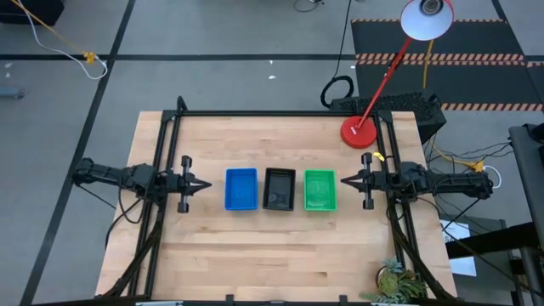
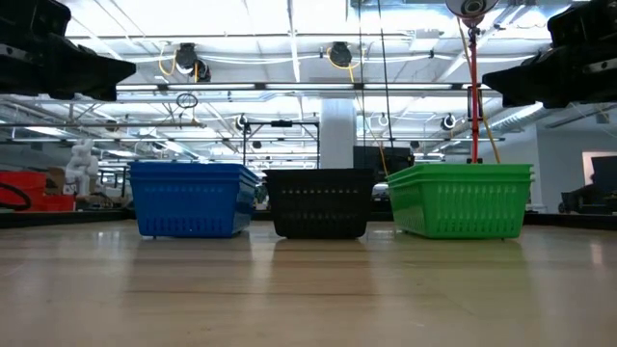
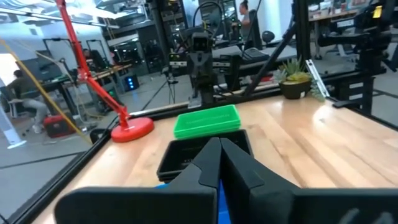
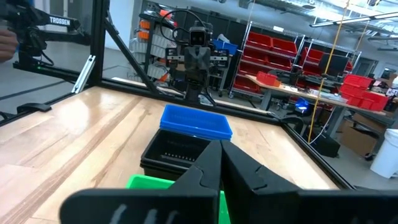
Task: Stack baskets by color
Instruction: Return to Home Position
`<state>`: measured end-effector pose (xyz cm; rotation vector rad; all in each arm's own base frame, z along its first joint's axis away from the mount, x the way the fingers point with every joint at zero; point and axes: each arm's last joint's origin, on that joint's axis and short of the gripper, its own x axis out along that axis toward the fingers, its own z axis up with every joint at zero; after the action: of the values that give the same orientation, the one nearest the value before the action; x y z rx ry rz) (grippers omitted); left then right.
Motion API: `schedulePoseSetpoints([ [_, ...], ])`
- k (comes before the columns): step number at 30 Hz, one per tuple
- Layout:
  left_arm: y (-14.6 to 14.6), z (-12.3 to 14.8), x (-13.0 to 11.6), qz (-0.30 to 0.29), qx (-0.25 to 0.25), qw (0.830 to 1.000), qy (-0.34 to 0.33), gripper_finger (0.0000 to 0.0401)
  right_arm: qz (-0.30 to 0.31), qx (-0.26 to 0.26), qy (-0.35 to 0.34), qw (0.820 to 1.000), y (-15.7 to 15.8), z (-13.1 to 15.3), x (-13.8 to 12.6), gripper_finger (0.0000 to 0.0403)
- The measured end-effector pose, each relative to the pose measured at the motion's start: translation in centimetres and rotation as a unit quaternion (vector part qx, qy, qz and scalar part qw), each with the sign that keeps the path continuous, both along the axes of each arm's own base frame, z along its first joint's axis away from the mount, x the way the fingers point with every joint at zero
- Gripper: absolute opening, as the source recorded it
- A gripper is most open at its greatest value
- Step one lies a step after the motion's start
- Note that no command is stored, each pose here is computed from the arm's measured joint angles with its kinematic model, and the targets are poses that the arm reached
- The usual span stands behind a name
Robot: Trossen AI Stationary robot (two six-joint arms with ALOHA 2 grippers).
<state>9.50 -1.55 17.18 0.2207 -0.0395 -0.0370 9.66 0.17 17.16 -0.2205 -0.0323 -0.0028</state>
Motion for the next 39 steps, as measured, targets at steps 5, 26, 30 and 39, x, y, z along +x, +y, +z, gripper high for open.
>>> schedulePoseSetpoints([
  [5, 0.2, 0.0, 0.0, 0.01, 0.001, 1.0, 0.001, 0.0003, 0.0, 0.0, 0.0, 1.0, 0.0, 0.0, 0.0, 0.0],
  [26, 0.2, 1.0, 0.0, -0.003, -0.028, 0.998, -0.053, 0.0002, 0.0, 0.0, -0.001, 1.0, 0.0, 0.0, 0.0, 0.0],
  [30, 0.5, 1.1, 0.0, 0.037, -0.03, 0.997, -0.06, 0.0002, 0.0, 0.0, -0.002, 1.0, 0.0, 0.0, 0.0, 0.0],
  [39, 0.3, 0.8, 0.0, 0.011, -0.019, 0.999, -0.046, 0.0001, 0.0, 0.0, -0.002, 1.0, 0.0, 0.0, 0.0, 0.0],
])
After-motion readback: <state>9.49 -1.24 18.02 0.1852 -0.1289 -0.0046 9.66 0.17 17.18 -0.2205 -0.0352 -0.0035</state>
